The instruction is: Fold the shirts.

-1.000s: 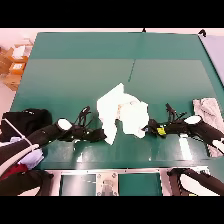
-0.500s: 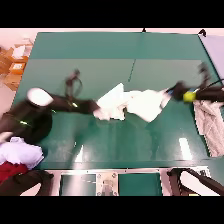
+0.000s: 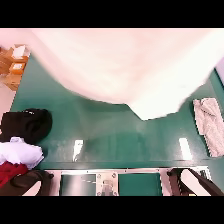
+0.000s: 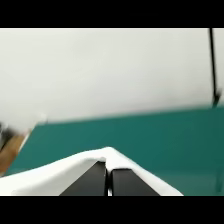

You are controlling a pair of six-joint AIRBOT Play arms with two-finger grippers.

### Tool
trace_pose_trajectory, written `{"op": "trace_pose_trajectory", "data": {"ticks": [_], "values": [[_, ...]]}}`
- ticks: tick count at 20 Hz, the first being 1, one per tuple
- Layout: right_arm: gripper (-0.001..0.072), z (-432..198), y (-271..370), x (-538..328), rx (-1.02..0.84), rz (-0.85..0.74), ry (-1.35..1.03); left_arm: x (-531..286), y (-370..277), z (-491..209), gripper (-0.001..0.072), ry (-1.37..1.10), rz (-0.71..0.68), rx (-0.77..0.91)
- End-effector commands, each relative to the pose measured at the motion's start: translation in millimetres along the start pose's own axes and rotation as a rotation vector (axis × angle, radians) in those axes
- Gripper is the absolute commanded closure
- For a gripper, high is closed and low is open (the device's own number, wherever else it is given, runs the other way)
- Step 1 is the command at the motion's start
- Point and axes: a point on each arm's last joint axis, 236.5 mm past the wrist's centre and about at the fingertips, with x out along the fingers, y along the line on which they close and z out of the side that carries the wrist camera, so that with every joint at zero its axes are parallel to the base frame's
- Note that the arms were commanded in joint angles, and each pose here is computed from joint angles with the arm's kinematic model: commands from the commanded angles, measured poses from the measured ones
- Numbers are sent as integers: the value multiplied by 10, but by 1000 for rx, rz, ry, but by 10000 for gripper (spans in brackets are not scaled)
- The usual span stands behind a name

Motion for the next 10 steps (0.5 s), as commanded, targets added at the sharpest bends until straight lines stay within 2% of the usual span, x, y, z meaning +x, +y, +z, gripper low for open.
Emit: {"op": "trace_pose_trajectory", "data": {"ticks": [1, 6, 10], "values": [[698, 752, 594, -659, -168, -33, -303, -822, -18, 723, 682, -229, 69, 89], [697, 1009, 853, -988, -235, -43, -457, -741, 40, 646, 682, -197, 89, 114], [697, 1038, 598, -735, -198, -34, -429, -376, 373, 412, 682, -116, 194, 130]]}}
